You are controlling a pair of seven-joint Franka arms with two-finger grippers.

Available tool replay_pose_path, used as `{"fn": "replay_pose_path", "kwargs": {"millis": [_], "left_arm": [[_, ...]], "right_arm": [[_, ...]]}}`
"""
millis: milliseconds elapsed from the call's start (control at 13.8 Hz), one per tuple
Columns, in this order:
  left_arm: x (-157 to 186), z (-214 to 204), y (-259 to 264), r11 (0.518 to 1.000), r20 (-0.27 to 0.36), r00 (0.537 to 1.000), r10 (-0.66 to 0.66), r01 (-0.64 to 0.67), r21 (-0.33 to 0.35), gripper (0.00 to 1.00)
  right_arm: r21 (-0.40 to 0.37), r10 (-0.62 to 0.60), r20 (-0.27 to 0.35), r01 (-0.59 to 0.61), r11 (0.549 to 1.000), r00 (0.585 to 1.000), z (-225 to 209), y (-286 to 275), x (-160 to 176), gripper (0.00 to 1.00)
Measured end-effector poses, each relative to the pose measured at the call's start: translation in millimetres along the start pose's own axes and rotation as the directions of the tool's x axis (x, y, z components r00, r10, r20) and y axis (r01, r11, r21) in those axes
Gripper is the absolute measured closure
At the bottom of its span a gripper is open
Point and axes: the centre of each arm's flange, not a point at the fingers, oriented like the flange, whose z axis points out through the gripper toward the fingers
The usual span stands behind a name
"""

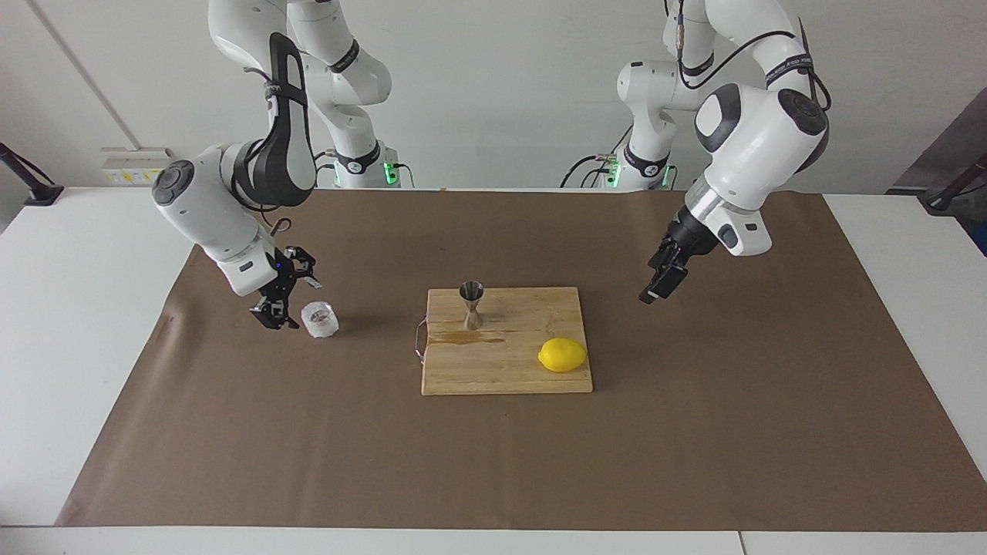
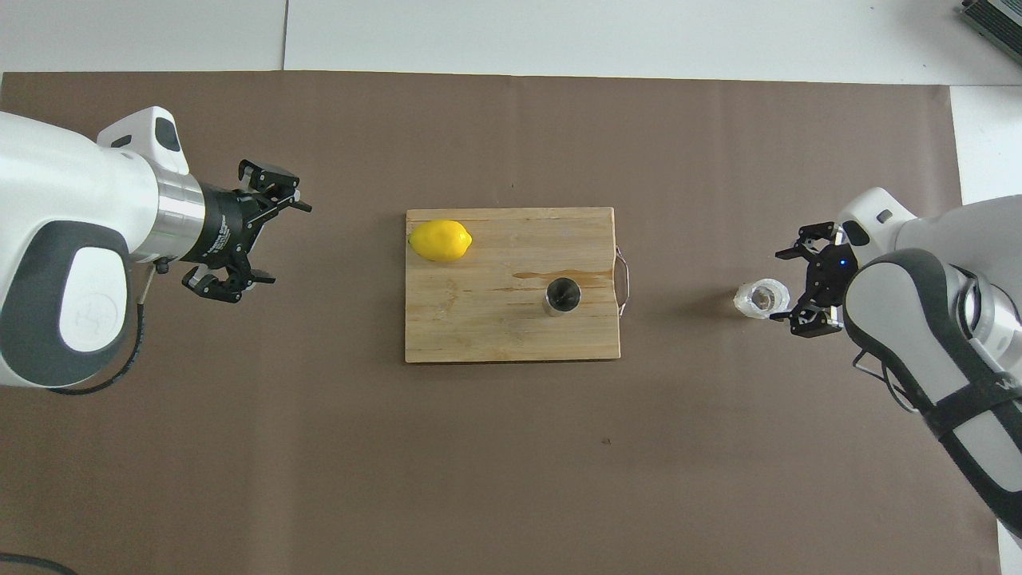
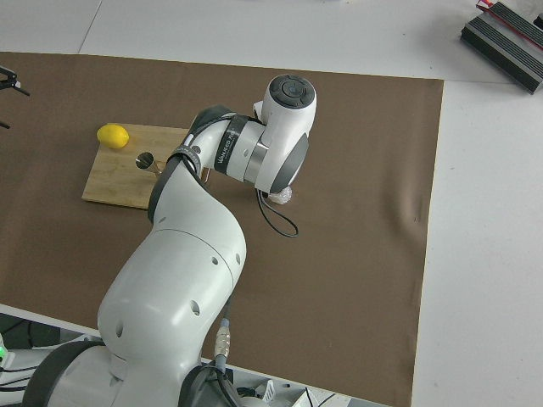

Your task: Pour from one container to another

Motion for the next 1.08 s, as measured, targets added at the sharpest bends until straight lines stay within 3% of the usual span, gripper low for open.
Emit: {"fn": "replay_pose_path", "kwargs": {"millis": [289,506,723,1084], "left_arm": [[38.7,-22.5,-29.4,0.97,-0.03,0.971,0.239,-0.237,0.057,0.0],[48.4,-25.7,-37.8,0.901,-0.052,0.905,0.422,-0.412,0.135,0.0],[50.3,-25.0,-40.8,0.788,-0.04,0.801,0.598,-0.577,0.216,0.0],[53.3,-29.3,-44.6,0.533,0.03,0.566,0.824,-0.791,0.3,0.0]], "right_arm": [[-0.003,-0.077,-0.045,0.077,0.997,0.996,23.3,-0.2,-17.2,0.0],[0.003,-0.104,-0.103,0.105,0.994,0.989,40.0,-3.8,-35.0,0.0],[0.012,-0.112,-0.119,0.114,0.993,0.986,50.1,-4.1,-43.1,0.0],[0.013,-0.097,-0.181,0.101,0.995,0.979,64.2,-9.7,-45.3,0.0]]}}
